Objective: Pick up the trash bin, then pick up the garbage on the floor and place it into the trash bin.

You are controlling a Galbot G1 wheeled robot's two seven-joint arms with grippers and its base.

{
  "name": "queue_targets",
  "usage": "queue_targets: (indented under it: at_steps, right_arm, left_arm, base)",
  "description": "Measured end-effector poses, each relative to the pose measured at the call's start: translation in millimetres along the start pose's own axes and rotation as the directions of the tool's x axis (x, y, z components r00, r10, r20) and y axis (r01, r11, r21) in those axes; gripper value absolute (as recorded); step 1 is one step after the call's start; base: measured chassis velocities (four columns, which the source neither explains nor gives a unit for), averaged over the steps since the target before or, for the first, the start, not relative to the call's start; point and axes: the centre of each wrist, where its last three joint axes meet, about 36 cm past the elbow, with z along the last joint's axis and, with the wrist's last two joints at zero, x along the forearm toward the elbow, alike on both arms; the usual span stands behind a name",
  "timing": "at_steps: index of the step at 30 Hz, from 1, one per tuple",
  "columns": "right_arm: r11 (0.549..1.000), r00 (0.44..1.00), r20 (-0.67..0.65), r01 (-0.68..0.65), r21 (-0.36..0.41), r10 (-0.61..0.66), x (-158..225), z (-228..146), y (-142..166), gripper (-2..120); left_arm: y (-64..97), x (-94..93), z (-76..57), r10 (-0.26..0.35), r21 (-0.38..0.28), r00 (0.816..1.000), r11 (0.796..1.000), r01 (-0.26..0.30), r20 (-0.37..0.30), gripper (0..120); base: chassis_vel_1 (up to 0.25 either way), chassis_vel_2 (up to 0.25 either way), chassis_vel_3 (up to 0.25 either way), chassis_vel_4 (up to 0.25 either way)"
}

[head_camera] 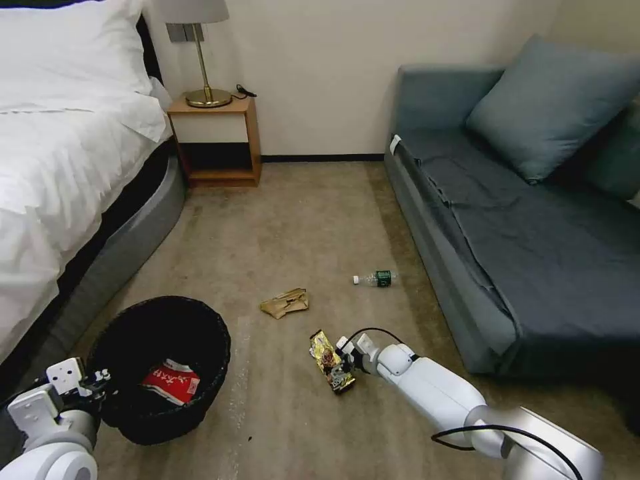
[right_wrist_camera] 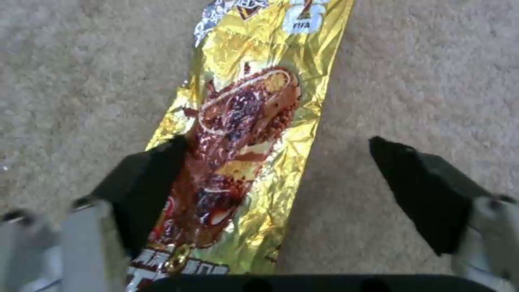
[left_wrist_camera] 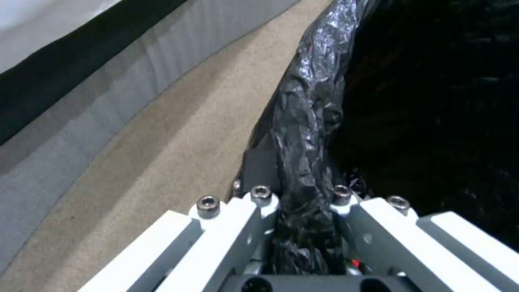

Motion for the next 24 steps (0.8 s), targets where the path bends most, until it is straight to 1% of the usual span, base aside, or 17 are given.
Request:
queue_targets:
  at_steps: [1, 2, 3, 6, 7, 9, 11, 12, 13, 16, 17, 20, 21, 22, 24]
  right_arm:
    - [1.000, 1.000, 0.003, 0.002, 0.001, -0.002, 0.3, 0.3, -0.3, 85]
    - [1.000, 1.000, 0.006, 0.009, 0.001, -0.009, 0.7, 1.2, -0.8, 78]
    - [1.000, 1.000, 0.006, 0.009, 0.001, -0.009, 0.7, 1.2, -0.8, 78]
    - [1.000, 1.000, 0.011, 0.021, 0.008, -0.021, 1.4, 3.4, -1.5, 65]
    - [1.000, 1.000, 0.011, 0.021, 0.008, -0.021, 1.4, 3.4, -1.5, 65]
    - [1.000, 1.000, 0.014, 0.022, 0.011, -0.022, 1.6, 4.3, -1.8, 56]
    - [1.000, 1.000, 0.015, 0.020, 0.018, -0.020, 2.0, 5.1, -2.5, 44]
    - [1.000, 1.000, 0.015, 0.020, 0.018, -0.020, 2.0, 5.1, -2.5, 44]
    - [1.000, 1.000, 0.016, 0.019, 0.019, -0.020, 2.2, 5.4, -2.9, 41]
    - [1.000, 1.000, 0.020, 0.014, 0.024, -0.015, 3.6, 7.0, -4.7, 26]
    - [1.000, 1.000, 0.020, 0.014, 0.024, -0.015, 3.6, 7.0, -4.7, 26]
    - [1.000, 1.000, 0.025, 0.010, 0.027, -0.011, 5.7, 7.3, -7.1, 14]
    - [1.000, 1.000, 0.025, 0.010, 0.027, -0.011, 5.7, 7.3, -7.1, 14]
    - [1.000, 0.999, 0.031, 0.008, 0.028, -0.009, 6.9, 7.4, -8.5, 6]
    - [0.999, 0.999, 0.041, 0.008, 0.031, -0.010, 8.2, 7.3, -9.9, 2]
  left_arm:
    - [-0.1, -0.4, 0.0, 0.000, 0.000, 1.000, 1.000, 0.000, 0.000, 3]
    - [-0.3, -1.1, 0.0, 0.000, 0.001, 1.000, 1.000, 0.000, 0.000, 3]
    - [-0.3, -1.1, 0.0, 0.000, 0.001, 1.000, 1.000, 0.000, 0.000, 3]
    - [-0.7, -2.0, -0.1, 0.001, 0.002, 1.000, 1.000, -0.001, 0.001, 3]
    - [-0.7, -2.0, -0.1, 0.001, 0.002, 1.000, 1.000, -0.001, 0.001, 3]
    - [-0.8, -2.1, -0.2, 0.001, 0.003, 1.000, 1.000, -0.001, 0.001, 3]
    - [-0.8, -2.5, 0.0, 0.001, 0.002, 1.000, 1.000, -0.001, 0.000, 3]
    - [-0.8, -2.5, 0.0, 0.001, 0.002, 1.000, 1.000, -0.001, 0.000, 3]
    - [-0.7, -2.7, 0.2, 0.000, 0.002, 1.000, 1.000, 0.000, 0.000, 3]
    - [-0.5, -3.2, 0.7, -0.001, 0.002, 1.000, 1.000, 0.001, -0.002, 3]
    - [-0.5, -3.2, 0.7, -0.001, 0.002, 1.000, 1.000, 0.001, -0.002, 3]
    - [-0.6, -3.7, 0.1, -0.001, 0.003, 1.000, 1.000, 0.001, 0.000, 3]
    - [-0.6, -3.7, 0.1, -0.001, 0.003, 1.000, 1.000, 0.001, 0.000, 3]
    - [-0.7, -3.8, -0.2, -0.001, 0.003, 1.000, 1.000, 0.001, 0.001, 3]
    - [-0.9, -3.9, -0.5, -0.001, 0.004, 1.000, 1.000, 0.001, 0.002, 3]
  base:
    - [0.000, 0.000, 0.000, 0.000]
    - [0.000, 0.000, 0.000, 0.000]
    - [0.000, 0.000, 0.000, 0.000]
    - [0.000, 0.000, 0.000, 0.000]
    - [0.000, 0.000, 0.000, 0.000]
    - [0.000, 0.000, 0.000, 0.000]
    - [0.000, 0.000, 0.000, 0.000]
    - [0.000, 0.000, 0.000, 0.000]
    - [0.000, 0.000, 0.000, 0.000]
    - [0.000, 0.000, 0.000, 0.000]
    - [0.000, 0.000, 0.000, 0.000]
    - [0.000, 0.000, 0.000, 0.000]
    - [0.000, 0.000, 0.000, 0.000]
    - [0.000, 0.000, 0.000, 0.000]
    - [0.000, 0.000, 0.000, 0.000]
